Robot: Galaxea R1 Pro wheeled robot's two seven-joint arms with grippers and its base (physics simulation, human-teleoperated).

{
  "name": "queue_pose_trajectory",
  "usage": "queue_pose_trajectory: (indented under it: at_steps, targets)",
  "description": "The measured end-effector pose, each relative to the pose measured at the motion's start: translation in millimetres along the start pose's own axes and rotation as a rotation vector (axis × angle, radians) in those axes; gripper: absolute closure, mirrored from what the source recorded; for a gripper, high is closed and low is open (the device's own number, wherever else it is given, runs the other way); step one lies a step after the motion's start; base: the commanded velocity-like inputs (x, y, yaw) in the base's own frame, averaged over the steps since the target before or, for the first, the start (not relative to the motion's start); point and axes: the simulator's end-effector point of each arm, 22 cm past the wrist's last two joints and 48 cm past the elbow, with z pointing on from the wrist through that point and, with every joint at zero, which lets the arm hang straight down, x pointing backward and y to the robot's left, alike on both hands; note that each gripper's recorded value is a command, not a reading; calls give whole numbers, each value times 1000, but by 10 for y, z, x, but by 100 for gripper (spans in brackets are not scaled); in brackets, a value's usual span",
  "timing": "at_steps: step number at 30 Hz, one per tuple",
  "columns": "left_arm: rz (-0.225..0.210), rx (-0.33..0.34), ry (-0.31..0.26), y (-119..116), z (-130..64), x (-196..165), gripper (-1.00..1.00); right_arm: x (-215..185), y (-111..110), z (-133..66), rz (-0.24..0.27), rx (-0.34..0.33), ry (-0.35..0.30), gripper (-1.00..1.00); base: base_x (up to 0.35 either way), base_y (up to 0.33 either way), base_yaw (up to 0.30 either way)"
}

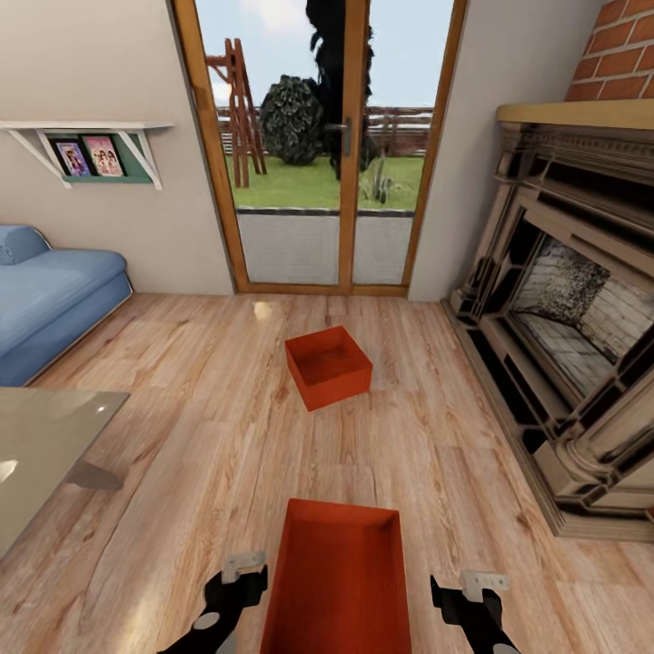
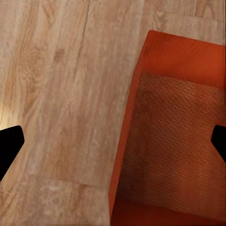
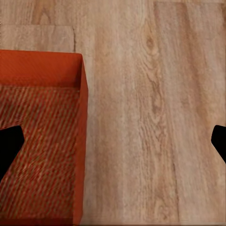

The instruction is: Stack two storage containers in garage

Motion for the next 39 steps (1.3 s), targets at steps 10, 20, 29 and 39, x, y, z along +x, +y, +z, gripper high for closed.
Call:
queue_pose_trajectory:
  at_steps: [10,20,29,39]
  targets:
    - [79,-62,-13,-37,-30,-21,-100,208,102,-20,9,-69,45,-100,0,0,0]
    - [79,-78,-9,-27,-37,-9,-100,204,126,-22,7,-88,42,-100,0,0,0]
    - [79,-67,-3,-51,-36,6,-100,188,-49,-11,48,-46,39,-100,0,0,0]
    - [79,-66,-3,-59,-37,8,-100,190,-68,-10,54,-42,39,-100,0,0,-132]
